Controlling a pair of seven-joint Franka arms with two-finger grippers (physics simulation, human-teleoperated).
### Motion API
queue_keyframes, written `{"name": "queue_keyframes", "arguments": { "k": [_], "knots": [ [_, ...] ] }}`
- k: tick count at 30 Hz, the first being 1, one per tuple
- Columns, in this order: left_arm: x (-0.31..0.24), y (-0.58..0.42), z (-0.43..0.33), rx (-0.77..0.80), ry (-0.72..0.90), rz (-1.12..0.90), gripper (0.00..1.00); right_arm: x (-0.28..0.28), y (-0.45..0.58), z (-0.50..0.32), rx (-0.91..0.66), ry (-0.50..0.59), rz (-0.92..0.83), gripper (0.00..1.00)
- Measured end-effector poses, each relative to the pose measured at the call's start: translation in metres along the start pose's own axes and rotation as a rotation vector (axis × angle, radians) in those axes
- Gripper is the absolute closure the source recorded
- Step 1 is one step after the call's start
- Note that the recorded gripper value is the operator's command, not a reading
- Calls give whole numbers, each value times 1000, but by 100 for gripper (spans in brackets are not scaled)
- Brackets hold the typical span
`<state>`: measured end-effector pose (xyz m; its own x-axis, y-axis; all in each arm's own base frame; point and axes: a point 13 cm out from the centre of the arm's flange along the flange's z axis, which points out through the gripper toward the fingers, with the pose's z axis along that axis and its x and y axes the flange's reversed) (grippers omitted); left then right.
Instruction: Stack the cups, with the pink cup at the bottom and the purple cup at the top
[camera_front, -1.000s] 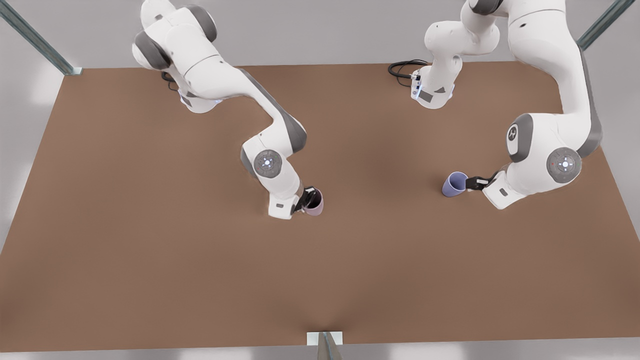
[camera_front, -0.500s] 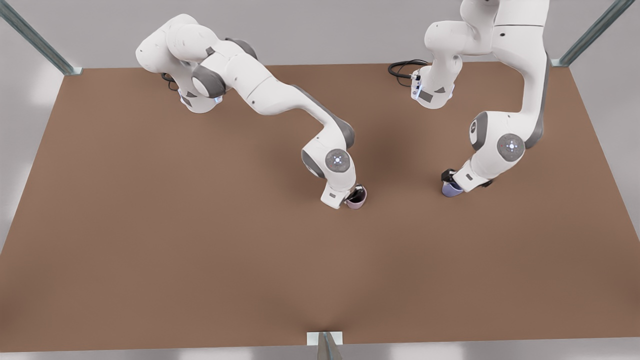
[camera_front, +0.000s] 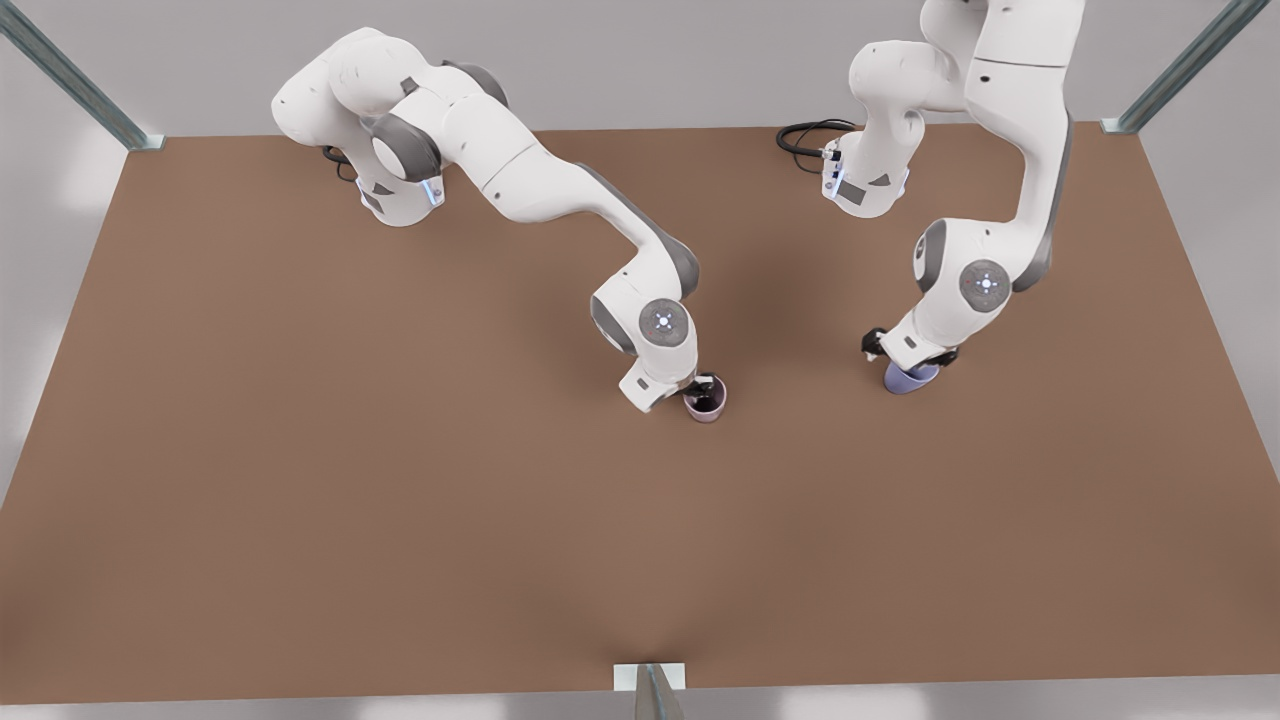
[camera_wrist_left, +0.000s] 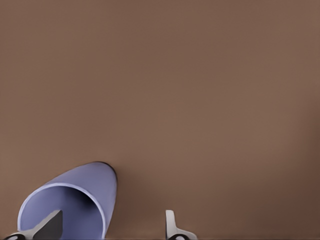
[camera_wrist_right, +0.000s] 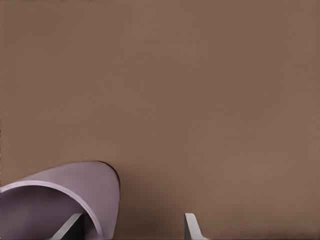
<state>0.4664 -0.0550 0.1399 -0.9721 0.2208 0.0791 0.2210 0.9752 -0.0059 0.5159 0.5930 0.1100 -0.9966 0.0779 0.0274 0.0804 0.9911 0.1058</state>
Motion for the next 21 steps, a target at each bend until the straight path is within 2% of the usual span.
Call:
{"name": "queue_keyframes", "arguments": {
  "k": [4,7,9,10,11,13,15,16,18,19,20,21],
  "knots": [
    [4,4,9,2,12,-9,0,5,10,-15,-25,-1,31,20],
    [8,4,15,3,22,-9,0,1,18,-57,-76,-9,69,19],
    [10,3,19,3,29,-7,0,-6,1,-112,-115,-8,116,12],
    [11,3,20,4,32,-7,0,-19,-31,-151,-130,-12,161,9],
    [12,2,21,4,34,-6,0,-40,-76,-193,-146,-18,221,0],
    [13,2,26,4,40,-6,0,-113,-210,-275,-180,-50,398,0],
    [13,2,30,4,44,-5,1,-154,-363,-347,-187,-97,541,0],
    [14,2,33,4,48,-5,8,-158,-434,-374,-157,-121,580,0],
    [13,2,36,4,47,-6,29,-150,-530,-408,-66,-149,605,0],
    [13,3,36,3,46,-6,34,-149,-562,-416,-26,-153,603,0],
    [13,3,37,3,46,-6,46,-154,-585,-416,9,-144,592,0],
    [13,3,38,3,46,-6,54,-159,-592,-412,36,-132,563,0]
  ]
}}
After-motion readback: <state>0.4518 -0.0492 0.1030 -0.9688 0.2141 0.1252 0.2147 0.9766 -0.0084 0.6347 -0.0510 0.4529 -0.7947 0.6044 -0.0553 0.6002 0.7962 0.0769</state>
